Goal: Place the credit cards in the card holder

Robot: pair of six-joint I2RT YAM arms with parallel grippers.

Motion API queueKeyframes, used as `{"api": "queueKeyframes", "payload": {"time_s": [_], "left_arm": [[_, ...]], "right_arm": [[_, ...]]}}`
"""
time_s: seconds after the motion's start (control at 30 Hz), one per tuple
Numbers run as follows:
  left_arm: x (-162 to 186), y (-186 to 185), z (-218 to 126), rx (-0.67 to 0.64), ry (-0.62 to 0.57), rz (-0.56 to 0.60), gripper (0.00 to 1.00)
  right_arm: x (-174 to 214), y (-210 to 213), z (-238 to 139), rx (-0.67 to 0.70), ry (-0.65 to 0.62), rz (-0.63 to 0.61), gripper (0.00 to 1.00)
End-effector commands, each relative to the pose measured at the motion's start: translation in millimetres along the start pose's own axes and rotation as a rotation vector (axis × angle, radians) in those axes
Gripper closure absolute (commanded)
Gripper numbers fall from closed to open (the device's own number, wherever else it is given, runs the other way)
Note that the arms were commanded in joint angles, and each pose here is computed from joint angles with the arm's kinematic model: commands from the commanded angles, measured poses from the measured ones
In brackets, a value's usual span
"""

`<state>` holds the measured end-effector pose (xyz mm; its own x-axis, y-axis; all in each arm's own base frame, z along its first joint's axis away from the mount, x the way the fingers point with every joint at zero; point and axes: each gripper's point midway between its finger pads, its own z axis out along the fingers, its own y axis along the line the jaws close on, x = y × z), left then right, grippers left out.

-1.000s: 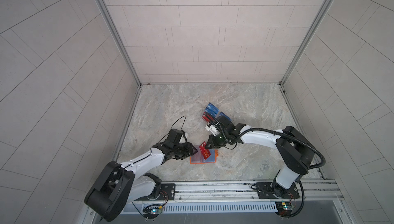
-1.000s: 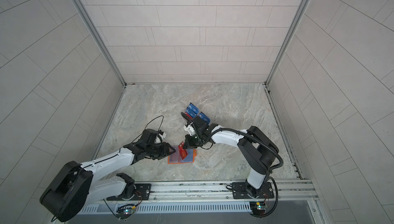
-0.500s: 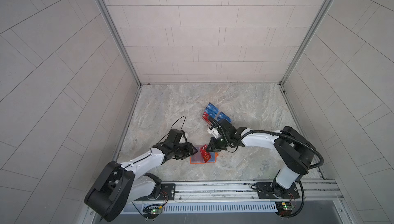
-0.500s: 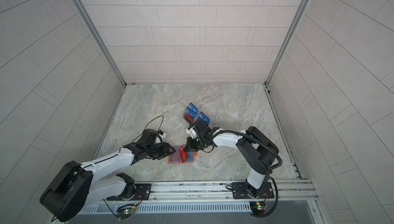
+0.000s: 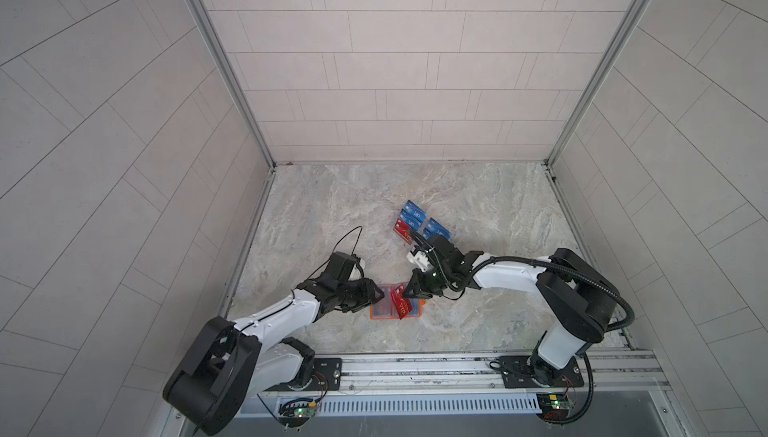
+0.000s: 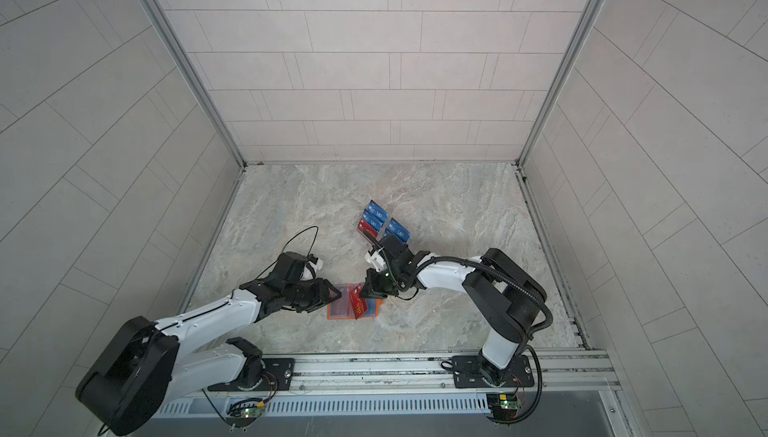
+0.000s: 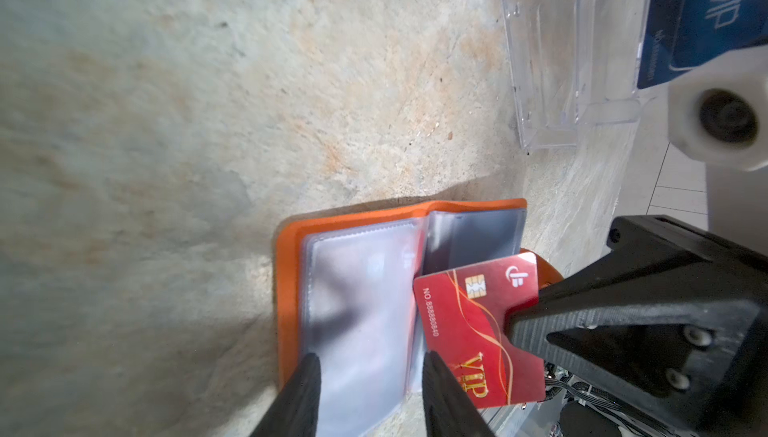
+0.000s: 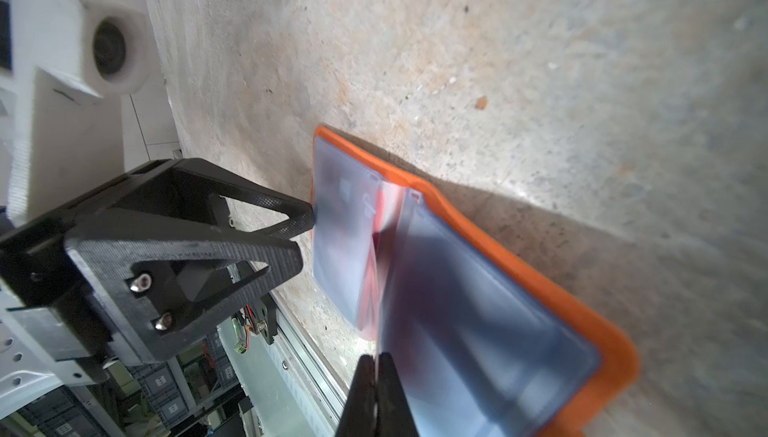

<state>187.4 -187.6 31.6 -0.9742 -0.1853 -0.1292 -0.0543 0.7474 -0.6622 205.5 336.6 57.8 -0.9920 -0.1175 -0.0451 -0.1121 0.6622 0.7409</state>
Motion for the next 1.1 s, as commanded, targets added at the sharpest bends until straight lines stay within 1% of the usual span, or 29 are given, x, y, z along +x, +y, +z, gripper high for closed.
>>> {"api": "queueKeyframes", "payload": {"time_s": [0.0,0.3,1.07], "left_arm": [[5.8,6.4,0.0,-0.023,0.012,0.003,0.55],[7.0,7.3,1.4,-0.024,0.017,0.004,0.55],[7.8,7.5,1.1,-0.023,0.017,0.005,0.55]], "right_arm": [[-0.3,2.3,-2.8,-0.004,-0.009,0.018,1.0],[2.4,-5.4,-2.3,0.035,0.009,0.035,1.0],[-6.6,-3.1,6.6,0.027,0.007,0.037,1.0]]}}
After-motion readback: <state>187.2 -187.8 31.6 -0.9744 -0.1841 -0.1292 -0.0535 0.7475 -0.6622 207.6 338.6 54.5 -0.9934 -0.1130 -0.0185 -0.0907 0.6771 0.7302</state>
